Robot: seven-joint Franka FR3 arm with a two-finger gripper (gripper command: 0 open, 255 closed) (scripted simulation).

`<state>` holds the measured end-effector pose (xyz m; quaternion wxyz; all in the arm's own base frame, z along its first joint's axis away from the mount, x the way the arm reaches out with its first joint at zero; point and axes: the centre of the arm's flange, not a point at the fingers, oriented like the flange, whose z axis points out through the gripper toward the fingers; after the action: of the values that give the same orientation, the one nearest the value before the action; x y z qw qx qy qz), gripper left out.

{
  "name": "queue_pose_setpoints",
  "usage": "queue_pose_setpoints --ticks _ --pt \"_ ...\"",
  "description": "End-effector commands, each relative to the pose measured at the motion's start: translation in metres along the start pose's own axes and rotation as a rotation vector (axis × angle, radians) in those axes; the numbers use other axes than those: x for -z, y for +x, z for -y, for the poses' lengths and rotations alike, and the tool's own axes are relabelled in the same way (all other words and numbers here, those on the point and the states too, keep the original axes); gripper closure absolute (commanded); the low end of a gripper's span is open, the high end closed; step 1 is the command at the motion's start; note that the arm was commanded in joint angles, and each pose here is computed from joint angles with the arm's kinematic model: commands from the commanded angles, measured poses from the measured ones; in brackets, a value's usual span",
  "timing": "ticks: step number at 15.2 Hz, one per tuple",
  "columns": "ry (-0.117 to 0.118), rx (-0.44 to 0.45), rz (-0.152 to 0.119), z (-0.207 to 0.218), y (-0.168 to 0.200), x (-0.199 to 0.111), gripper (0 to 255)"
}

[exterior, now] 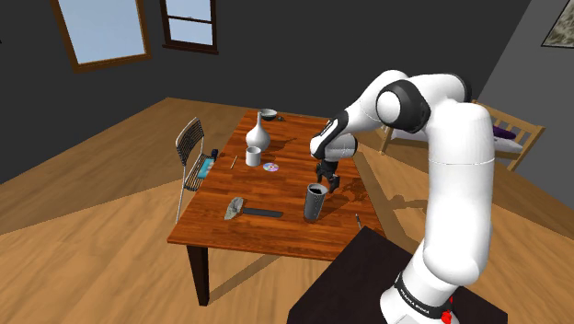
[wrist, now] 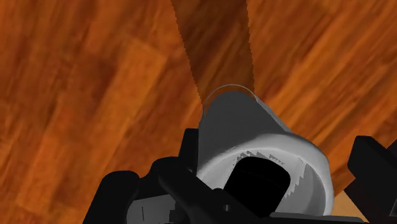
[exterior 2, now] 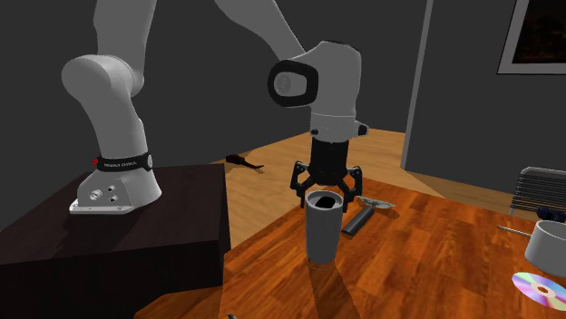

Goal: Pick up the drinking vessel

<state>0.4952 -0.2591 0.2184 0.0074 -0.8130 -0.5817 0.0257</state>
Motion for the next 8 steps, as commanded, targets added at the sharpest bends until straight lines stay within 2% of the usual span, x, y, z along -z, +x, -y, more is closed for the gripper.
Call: queue_pose_setpoints --ticks 1,2,8 --pt "0.000 0.000 0.000 0.0004 0.0006 -0.0048 0" --pt "0.000 0.000 0.000 0.0011 -0.0003 -0.0039 255" --pt "0.000 0.000 0.000 0.0006 -0.0001 -0.0046 255"
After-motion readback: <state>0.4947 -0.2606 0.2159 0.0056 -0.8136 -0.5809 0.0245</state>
